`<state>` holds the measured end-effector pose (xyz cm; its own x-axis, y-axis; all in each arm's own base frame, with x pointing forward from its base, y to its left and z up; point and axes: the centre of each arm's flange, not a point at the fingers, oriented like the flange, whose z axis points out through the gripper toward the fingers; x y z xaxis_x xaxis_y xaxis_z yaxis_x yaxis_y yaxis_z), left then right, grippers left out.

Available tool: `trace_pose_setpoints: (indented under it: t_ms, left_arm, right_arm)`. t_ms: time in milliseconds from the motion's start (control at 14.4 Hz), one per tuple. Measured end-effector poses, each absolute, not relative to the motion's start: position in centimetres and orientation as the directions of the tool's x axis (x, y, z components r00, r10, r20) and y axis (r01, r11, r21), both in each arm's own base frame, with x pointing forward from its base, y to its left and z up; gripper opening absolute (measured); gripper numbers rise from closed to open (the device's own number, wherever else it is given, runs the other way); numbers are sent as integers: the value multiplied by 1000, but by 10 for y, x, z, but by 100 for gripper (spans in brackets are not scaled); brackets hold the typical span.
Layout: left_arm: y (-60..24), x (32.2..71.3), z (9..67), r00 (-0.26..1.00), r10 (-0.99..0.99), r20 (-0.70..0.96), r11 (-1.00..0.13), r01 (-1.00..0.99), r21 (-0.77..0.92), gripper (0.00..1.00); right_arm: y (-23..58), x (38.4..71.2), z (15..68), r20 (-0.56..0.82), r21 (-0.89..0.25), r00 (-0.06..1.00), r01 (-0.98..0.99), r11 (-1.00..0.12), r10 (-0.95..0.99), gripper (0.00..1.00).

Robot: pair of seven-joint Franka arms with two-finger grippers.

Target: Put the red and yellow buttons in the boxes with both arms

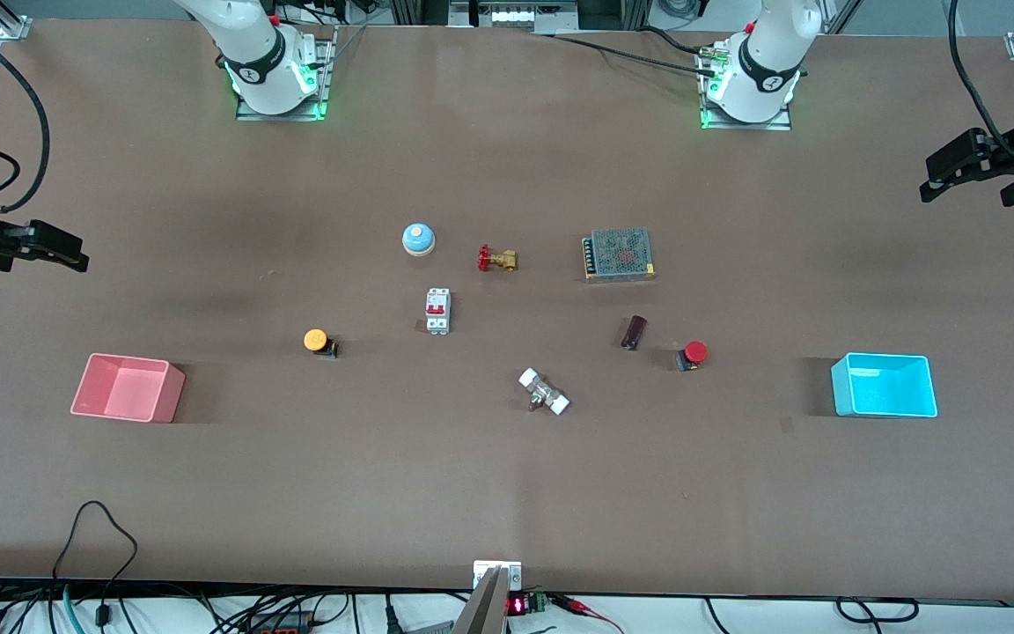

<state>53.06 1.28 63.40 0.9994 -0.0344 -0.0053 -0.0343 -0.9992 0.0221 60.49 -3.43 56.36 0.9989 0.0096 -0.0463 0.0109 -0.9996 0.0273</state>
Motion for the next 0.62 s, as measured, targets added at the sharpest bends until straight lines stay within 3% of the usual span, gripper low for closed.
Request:
trace_pose_setpoints:
  t_ms: [625]
  left_arm:
    - [13, 540, 617, 999, -35, -37, -999, -34, 25, 100]
  right_arm:
    - [-37, 605, 562, -47, 17, 999, 3, -1000, 3, 100]
